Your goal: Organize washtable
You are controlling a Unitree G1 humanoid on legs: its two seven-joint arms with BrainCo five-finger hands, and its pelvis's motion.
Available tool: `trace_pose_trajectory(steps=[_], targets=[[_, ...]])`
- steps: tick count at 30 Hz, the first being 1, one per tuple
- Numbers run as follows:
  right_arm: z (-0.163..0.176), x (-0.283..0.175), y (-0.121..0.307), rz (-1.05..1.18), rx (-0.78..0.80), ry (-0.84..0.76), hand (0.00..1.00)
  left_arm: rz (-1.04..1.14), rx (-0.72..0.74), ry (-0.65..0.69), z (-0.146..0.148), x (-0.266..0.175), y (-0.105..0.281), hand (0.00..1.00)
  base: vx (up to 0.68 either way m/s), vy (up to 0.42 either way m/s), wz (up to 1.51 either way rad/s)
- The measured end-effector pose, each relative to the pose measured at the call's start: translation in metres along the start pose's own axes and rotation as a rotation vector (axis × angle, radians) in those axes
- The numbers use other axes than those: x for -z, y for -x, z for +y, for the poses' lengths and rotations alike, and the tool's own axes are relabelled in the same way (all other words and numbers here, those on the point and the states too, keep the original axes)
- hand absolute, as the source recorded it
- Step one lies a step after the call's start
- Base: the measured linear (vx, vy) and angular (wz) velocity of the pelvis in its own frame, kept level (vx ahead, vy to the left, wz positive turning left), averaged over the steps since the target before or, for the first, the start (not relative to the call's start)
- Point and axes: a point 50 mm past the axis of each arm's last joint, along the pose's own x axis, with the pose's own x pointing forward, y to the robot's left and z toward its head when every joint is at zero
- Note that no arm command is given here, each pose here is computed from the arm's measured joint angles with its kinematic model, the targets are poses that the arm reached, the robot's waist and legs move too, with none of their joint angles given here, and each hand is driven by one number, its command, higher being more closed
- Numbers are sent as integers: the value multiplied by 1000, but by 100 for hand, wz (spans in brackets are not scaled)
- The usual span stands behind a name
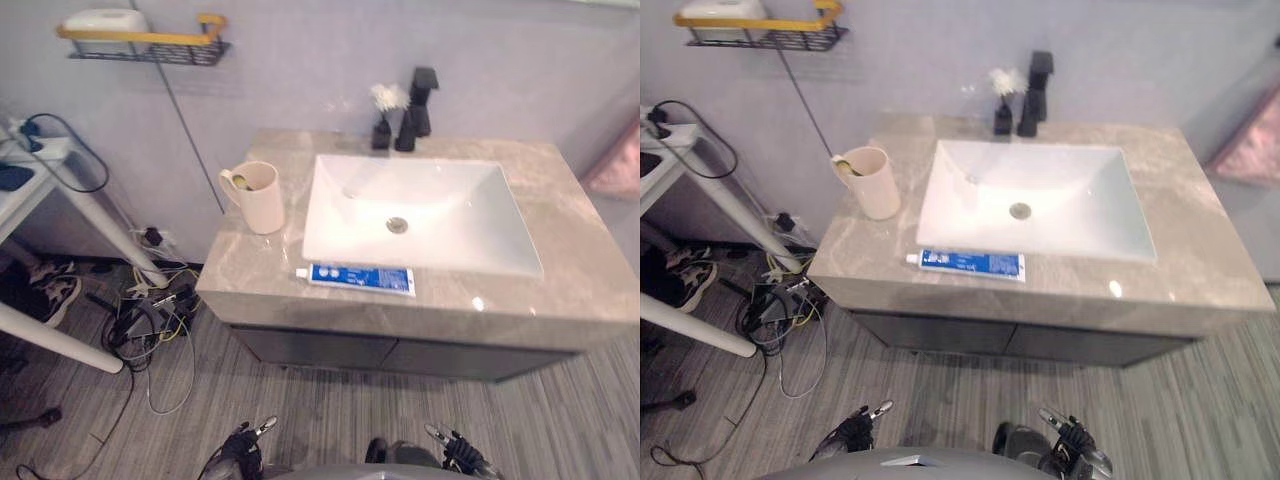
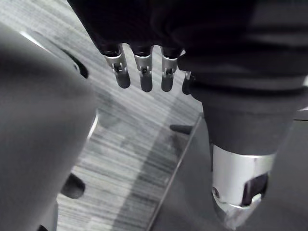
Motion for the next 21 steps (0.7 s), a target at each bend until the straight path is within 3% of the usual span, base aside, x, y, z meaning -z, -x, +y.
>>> trace_pose_trajectory(steps=[9, 21], targets=[[-2, -1, 0, 6, -5, 65, 0, 1, 3, 0, -1, 0, 0, 0, -149, 162, -9], [-7, 16, 3, 47, 20, -30, 0, 28, -13, -86, 12, 0, -1, 0, 72, 57, -10]])
